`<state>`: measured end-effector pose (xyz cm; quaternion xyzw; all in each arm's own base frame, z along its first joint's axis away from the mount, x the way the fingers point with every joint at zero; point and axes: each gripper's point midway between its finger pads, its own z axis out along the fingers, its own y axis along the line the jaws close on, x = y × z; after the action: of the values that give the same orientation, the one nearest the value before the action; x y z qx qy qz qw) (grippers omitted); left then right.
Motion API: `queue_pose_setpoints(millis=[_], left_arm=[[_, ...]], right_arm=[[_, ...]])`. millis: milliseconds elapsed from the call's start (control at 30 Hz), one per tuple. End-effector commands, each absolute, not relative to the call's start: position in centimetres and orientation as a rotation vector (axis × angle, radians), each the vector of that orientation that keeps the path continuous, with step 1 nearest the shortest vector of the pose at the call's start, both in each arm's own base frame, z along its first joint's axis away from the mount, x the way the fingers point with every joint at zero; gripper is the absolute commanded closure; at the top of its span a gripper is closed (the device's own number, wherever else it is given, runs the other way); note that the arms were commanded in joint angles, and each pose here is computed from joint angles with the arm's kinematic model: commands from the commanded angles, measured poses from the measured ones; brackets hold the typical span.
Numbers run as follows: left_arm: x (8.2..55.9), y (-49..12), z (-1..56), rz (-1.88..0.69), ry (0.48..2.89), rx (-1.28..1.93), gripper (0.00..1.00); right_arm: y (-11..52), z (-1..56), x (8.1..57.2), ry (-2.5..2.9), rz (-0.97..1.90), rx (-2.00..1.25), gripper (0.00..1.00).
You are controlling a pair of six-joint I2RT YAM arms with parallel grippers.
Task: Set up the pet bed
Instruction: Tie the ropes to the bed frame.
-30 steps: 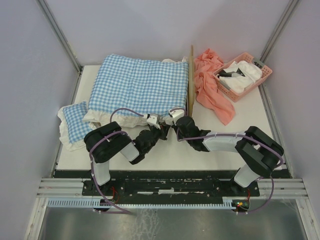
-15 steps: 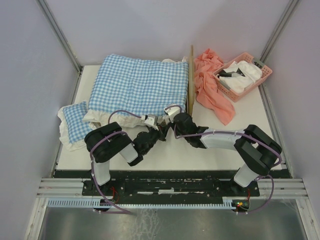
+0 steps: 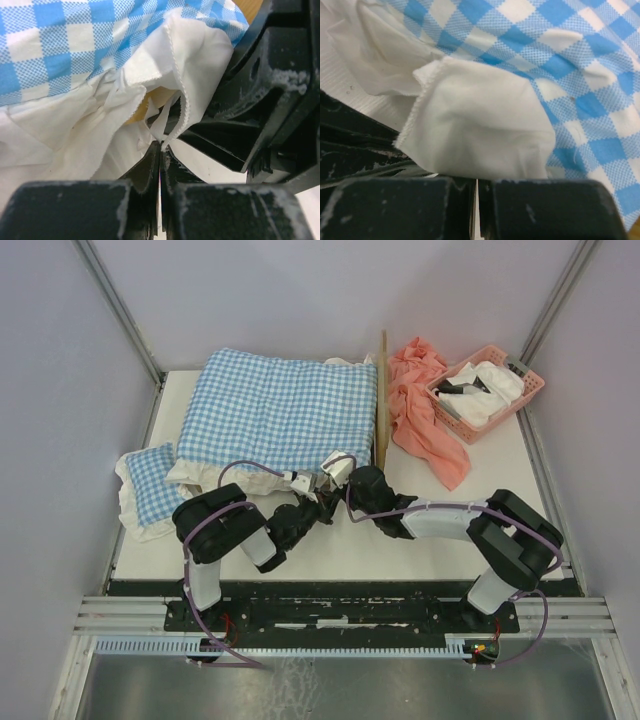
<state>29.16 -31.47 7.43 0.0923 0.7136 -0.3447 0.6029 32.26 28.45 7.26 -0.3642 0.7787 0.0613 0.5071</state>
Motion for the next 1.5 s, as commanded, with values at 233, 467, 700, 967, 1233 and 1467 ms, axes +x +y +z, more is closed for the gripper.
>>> queue_pose_setpoints(millis=[233,467,700,967,1233,1467], left_arm=[[29.2,-32.1,8.0,-0.854,1.627,0.179,0.97],[29.1,-32.0,7.3,-0.848,1.649,0.187,0.88],[28.7,-31.1,7.3,-0.842,1.662,0.163,0.73],[29.2,-27.6,7.5,-0.918,1.732,-0.164,0.71],[30.0,-28.3,10.4,-1.152,1.683,-0.286,0.71],[30.8,-29.6,10.5,-1.189,1.698,-0.309,0.66]], right_arm=[[29.5,7.6,33.0,1.659,0.120,-1.024,0.98],[29.5,7.4,33.1,1.619,0.100,-1.052,0.98],[29.8,8.3,32.9,1.586,0.112,-1.065,0.98],[29.7,9.0,32.7,1.534,0.103,-1.102,0.98],[30.2,9.0,32.4,1.501,0.116,-1.145,0.98],[30.1,9.2,32.3,1.494,0.118,-1.144,0.98]])
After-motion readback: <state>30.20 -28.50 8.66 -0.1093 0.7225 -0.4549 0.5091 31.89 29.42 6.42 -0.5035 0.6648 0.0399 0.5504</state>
